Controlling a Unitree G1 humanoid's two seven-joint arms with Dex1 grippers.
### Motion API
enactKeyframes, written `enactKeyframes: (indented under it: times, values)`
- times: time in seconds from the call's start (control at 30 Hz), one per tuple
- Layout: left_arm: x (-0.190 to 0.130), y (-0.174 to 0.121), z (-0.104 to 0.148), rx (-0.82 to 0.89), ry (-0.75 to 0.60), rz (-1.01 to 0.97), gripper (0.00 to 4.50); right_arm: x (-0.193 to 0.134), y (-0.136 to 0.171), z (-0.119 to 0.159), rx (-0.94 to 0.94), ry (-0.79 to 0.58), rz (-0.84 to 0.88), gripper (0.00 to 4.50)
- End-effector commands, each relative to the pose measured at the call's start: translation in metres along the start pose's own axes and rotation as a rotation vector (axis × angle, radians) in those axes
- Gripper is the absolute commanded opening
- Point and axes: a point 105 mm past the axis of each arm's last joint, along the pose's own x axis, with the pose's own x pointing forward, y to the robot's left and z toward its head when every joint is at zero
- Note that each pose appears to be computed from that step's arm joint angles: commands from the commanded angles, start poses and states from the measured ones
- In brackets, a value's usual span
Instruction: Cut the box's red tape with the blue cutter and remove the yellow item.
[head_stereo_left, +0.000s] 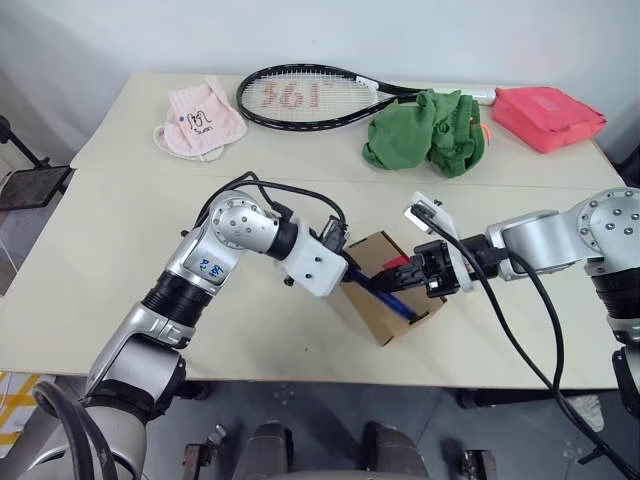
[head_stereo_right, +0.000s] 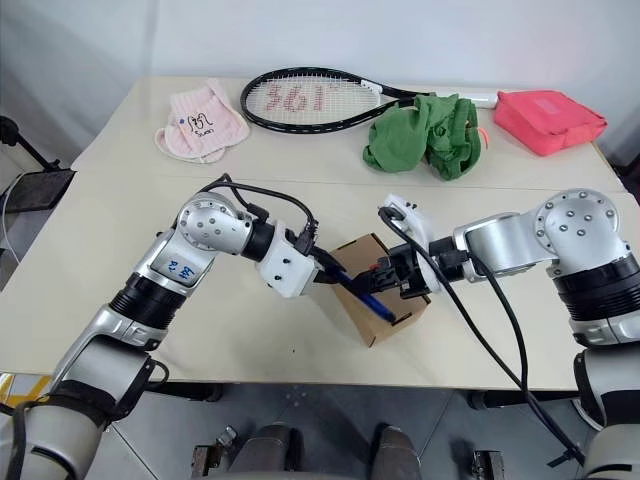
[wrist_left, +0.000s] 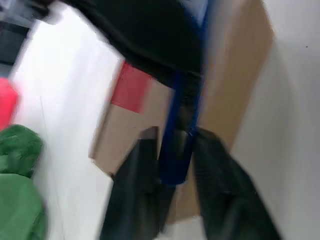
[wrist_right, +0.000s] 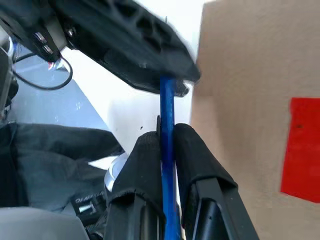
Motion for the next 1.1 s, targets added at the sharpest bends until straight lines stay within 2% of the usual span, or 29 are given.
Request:
enactKeyframes:
  times: [0.03,0.3,0.47,0.67,0.83,1.1]
  values:
    - [-0.002,0.012,0.015,0.075,-0.027,0.034,0.38,-0.001,0.008,0.004,-0.007,-0.025,0.043,0.11]
    - [-0.002,0.012,0.016,0.055,-0.033,0.029,0.38,-0.001,0.007,0.007,-0.002,-0.049,0.043,0.11]
    - [-0.011,0.012,0.013,-0.001,-0.024,0.035,0.38,-0.022,0.016,0.017,-0.042,-0.135,0.069,1.8]
    - [-0.021,0.008,0.005,-0.06,0.004,0.07,0.38,-0.047,0.011,0.012,-0.038,-0.177,0.048,3.88]
    - [-0.027,0.012,0.002,-0.139,0.013,0.163,0.38,-0.053,0.004,0.006,-0.021,-0.238,0.021,3.88]
    - [-0.024,0.022,0.001,-0.171,0.03,0.214,0.38,-0.031,0.009,0.003,-0.019,-0.303,0.047,3.88]
